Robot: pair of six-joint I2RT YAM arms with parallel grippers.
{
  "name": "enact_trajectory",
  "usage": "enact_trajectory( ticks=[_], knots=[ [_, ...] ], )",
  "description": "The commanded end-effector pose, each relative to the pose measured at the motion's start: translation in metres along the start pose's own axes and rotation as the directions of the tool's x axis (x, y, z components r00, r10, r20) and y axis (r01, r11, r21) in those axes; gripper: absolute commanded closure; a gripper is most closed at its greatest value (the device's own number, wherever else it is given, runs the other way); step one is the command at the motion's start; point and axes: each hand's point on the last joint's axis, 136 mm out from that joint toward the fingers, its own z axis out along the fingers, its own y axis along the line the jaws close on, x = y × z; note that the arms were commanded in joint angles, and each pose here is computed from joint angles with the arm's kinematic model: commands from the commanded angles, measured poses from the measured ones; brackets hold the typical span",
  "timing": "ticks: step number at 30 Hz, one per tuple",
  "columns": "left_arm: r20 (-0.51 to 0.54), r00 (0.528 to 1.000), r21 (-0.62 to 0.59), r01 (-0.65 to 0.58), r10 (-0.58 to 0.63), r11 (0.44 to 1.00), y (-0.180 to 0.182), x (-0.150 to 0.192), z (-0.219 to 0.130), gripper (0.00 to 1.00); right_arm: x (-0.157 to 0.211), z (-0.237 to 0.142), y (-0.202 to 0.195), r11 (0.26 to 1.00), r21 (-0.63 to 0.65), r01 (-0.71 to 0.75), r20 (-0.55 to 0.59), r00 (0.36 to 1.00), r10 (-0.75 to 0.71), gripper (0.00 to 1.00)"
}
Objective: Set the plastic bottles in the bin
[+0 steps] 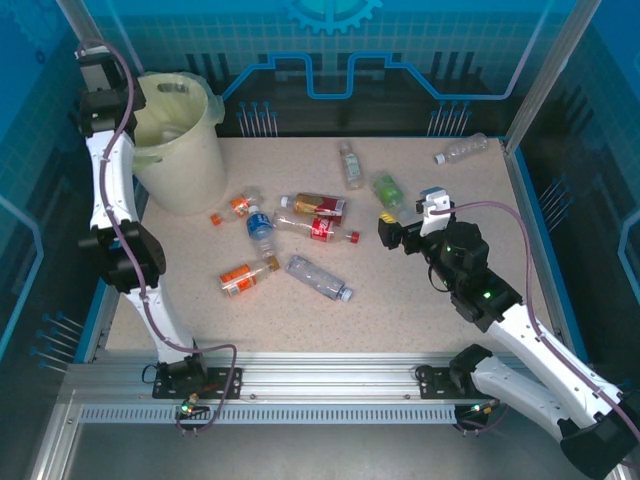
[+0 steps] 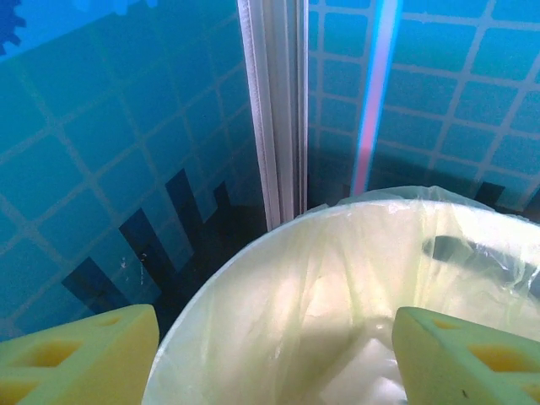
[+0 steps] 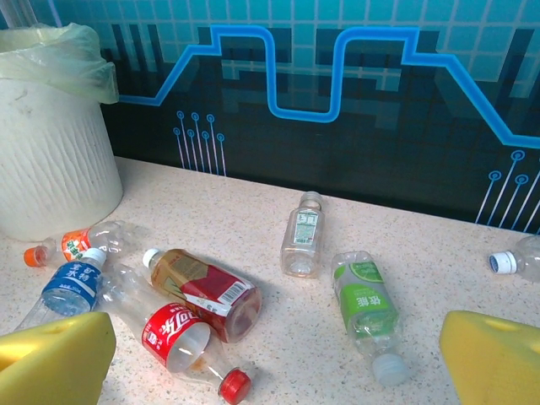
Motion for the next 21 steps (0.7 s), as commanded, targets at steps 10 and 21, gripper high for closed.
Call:
enact_trajectory(
  ticks=[10,21],
  knots=[
    [0.071,0.993,0.092,0.085,-0.092,0.992,-0.041,-0.037,-0.078,0.01,0.005,0.009,-0.025,0.979,0.124,-0.162,-0.022,0.986,0.166,0.00],
    [-0.050,0.991,0.398,0.132,-0.122,0.908,-0.127,0.070,-0.208,0.01,0.010,0.029,-0.012,0.979,0.075,-0.189,-0.110,0.974,0.196,0.00]
  ],
)
